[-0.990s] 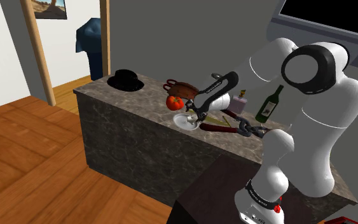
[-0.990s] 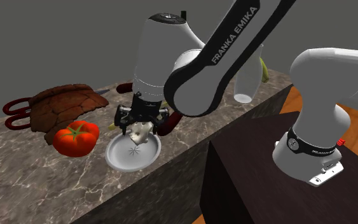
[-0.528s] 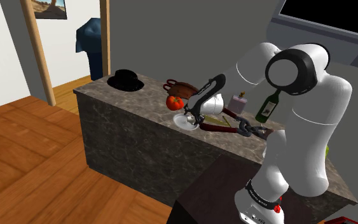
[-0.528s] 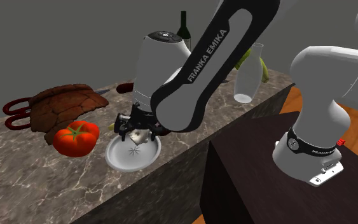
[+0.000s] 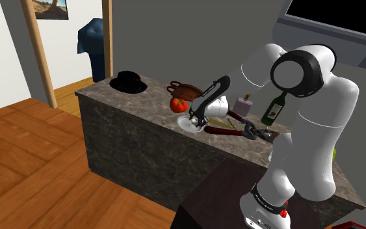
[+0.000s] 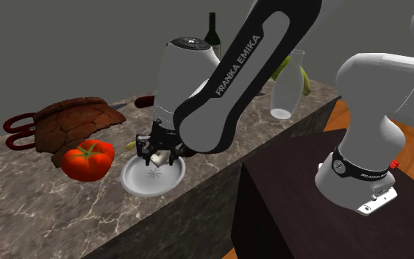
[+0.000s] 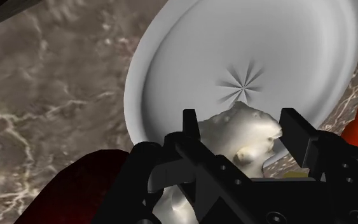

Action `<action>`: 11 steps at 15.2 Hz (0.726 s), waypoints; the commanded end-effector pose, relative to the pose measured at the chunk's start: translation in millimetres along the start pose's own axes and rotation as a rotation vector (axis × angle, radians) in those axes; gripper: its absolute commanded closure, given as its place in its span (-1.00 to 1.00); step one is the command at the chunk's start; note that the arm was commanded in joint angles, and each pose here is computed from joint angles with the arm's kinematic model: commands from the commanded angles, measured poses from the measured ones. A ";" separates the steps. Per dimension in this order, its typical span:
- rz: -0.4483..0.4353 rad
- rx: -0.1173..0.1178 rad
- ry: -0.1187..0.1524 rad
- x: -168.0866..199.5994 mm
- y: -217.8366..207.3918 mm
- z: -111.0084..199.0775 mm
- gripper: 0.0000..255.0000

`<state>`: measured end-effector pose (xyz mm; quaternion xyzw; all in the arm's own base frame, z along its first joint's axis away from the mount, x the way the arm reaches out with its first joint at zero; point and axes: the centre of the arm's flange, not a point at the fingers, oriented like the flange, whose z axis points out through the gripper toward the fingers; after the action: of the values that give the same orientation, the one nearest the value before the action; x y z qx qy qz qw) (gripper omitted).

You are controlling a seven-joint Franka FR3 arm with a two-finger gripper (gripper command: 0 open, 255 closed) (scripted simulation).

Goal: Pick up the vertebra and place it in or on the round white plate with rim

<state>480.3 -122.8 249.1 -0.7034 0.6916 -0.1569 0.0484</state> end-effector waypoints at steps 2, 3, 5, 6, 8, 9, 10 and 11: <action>0.000 0.000 0.000 0.1 0.2 0.1 1.00; 0.000 0.000 0.000 0.1 0.2 0.1 1.00; 0.000 0.000 0.000 0.1 0.2 0.0 1.00; 0.000 0.000 0.000 0.2 0.1 -0.1 1.00; 0.000 0.000 0.000 0.2 0.2 0.2 1.00; 0.000 0.000 0.000 1.0 -1.3 -4.8 1.00; 0.000 0.000 0.000 1.8 -2.8 -9.8 1.00; 0.000 0.000 0.000 2.6 -4.4 -14.8 1.00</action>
<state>480.3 -122.9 260.8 -0.7032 0.6917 -0.1569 0.0486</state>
